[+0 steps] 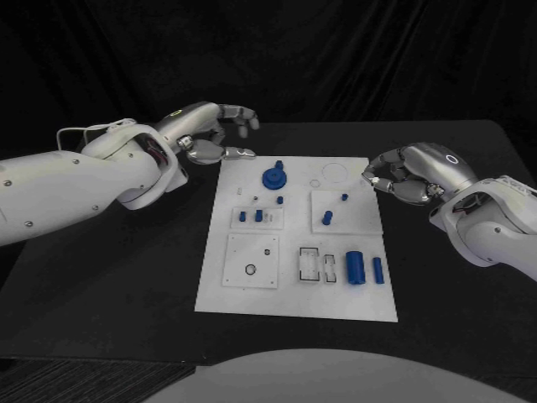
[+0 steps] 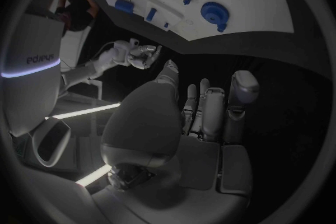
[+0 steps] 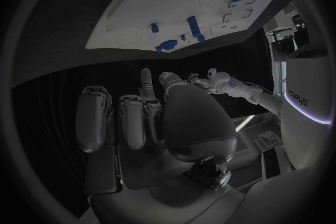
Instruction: Assemble the parts on the task board
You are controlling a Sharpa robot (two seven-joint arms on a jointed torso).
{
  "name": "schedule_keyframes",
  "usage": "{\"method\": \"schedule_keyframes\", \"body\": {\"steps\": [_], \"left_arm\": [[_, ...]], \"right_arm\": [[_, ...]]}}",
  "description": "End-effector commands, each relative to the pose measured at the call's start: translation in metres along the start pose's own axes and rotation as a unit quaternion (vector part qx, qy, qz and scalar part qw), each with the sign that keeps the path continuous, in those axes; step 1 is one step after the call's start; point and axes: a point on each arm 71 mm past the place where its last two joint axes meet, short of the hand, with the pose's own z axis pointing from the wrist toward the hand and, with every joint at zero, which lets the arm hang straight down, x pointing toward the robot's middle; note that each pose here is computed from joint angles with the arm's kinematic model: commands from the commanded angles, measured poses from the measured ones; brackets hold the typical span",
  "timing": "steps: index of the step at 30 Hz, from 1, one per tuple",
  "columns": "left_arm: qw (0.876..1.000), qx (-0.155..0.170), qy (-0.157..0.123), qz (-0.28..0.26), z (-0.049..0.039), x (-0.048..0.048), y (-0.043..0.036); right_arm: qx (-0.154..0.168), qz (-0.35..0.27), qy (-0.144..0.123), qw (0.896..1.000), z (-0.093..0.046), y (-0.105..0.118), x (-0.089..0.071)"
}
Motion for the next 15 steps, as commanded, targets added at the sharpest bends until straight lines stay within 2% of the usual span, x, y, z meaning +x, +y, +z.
{"method": "schedule_keyframes", "body": {"steps": [1,4,8,15], "left_arm": [[0.981,0.130,0.064,0.132,0.0055,0.0194,-0.0172],[0.973,0.122,0.106,0.165,0.0143,0.0404,-0.0148],[0.968,0.109,0.132,0.182,0.0212,0.0574,-0.0131],[0.964,0.099,0.154,0.190,0.0294,0.0713,-0.0163]], "right_arm": [[-0.008,0.003,-0.014,1.000,0.001,0.002,-0.002],[-0.011,0.004,-0.010,1.000,0.002,0.003,-0.001],[-0.014,0.005,-0.008,1.000,0.002,0.004,-0.001],[-0.014,0.006,-0.003,1.000,0.001,0.004,0.000]]}}
